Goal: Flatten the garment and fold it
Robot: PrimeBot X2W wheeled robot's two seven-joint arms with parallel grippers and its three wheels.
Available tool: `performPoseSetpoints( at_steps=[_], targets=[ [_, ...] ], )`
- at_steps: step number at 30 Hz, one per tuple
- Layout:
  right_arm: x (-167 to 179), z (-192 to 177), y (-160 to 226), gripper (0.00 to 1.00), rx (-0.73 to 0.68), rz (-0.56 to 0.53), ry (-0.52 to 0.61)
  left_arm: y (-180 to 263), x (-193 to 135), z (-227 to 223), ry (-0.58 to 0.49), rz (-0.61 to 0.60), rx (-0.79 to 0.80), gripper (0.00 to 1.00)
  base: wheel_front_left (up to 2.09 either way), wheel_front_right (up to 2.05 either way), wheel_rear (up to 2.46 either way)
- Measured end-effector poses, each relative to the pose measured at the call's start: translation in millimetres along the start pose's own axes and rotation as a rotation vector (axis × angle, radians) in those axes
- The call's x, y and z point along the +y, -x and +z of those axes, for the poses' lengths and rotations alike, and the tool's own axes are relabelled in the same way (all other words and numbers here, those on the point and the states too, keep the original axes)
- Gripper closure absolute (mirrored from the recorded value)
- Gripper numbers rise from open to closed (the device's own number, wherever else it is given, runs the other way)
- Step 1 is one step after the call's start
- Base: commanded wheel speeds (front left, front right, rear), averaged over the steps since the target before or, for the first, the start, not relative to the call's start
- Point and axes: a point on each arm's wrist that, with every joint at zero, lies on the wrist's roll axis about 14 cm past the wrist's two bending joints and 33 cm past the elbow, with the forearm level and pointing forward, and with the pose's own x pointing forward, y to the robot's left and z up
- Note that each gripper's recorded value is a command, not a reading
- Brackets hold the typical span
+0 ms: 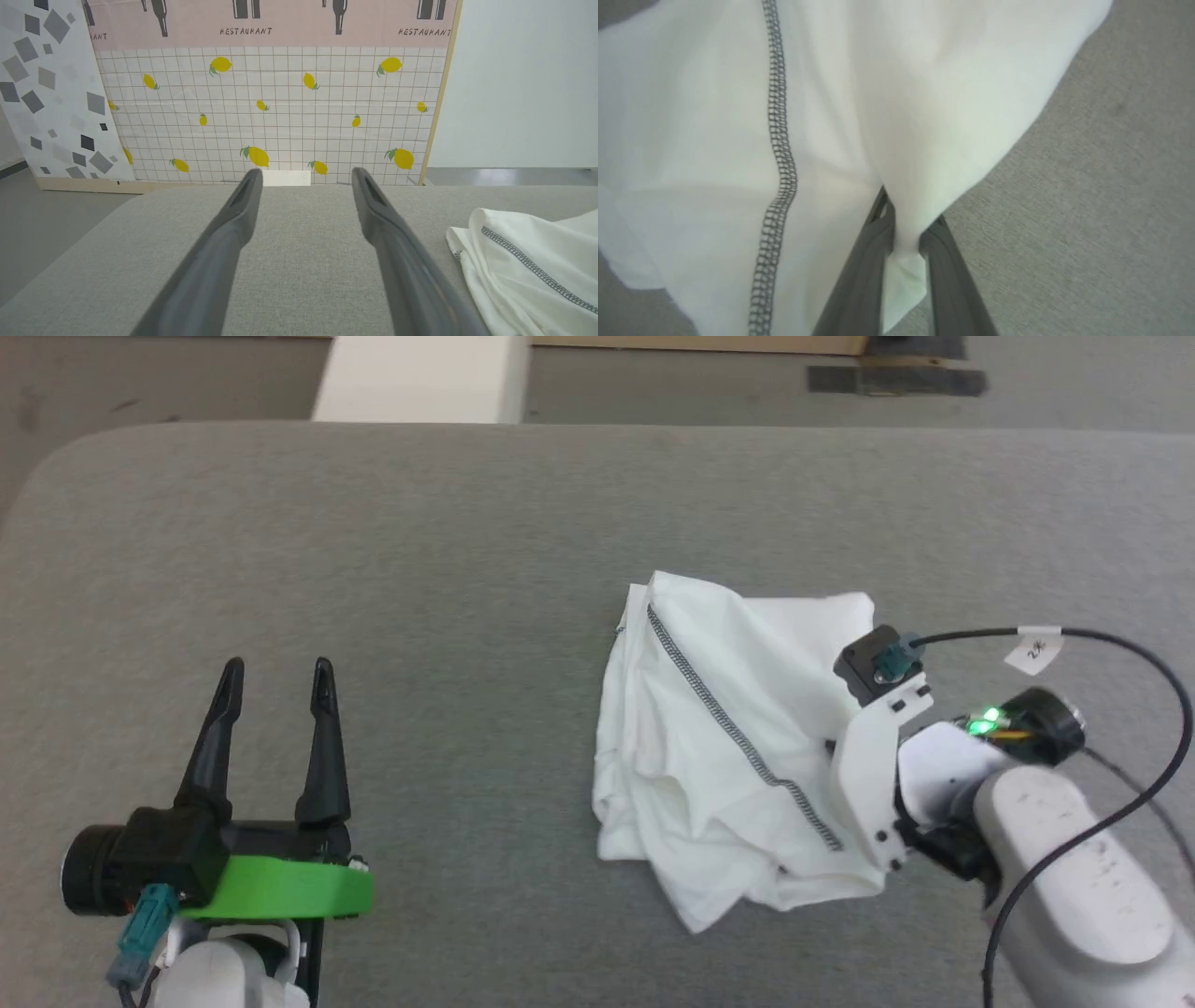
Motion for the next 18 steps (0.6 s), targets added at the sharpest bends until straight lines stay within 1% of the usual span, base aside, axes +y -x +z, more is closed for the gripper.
performPoseSetpoints(
  at_steps=[2,5,9,15,18],
  targets=[
    [-18.2,-2.4,11.8,1.00,0.008,-0.035,0.047,-8.1,-10.4,-0.9,0.011,-0.031,-0.008,0.00,0.00,0.00,0.00],
    [-46.9,-10.9,30.2,1.00,0.032,-0.092,0.088,-20.3,-28.2,-2.9,0.030,-0.082,-0.020,0.00,0.00,0.00,0.00],
    [-80.5,-25.2,54.0,1.00,0.065,-0.153,0.091,-35.2,-54.5,-8.7,0.050,-0.162,-0.026,0.00,0.00,0.00,0.00],
    [-144.6,-50.0,94.3,1.00,0.126,-0.307,0.075,-57.3,-93.6,-20.8,0.076,-0.284,-0.032,0.00,0.00,0.00,0.00],
    [-170.8,-61.5,104.3,1.00,0.158,-0.365,0.059,-67.1,-106.4,-28.2,0.089,-0.324,-0.036,0.00,0.00,0.00,0.00]
  ],
)
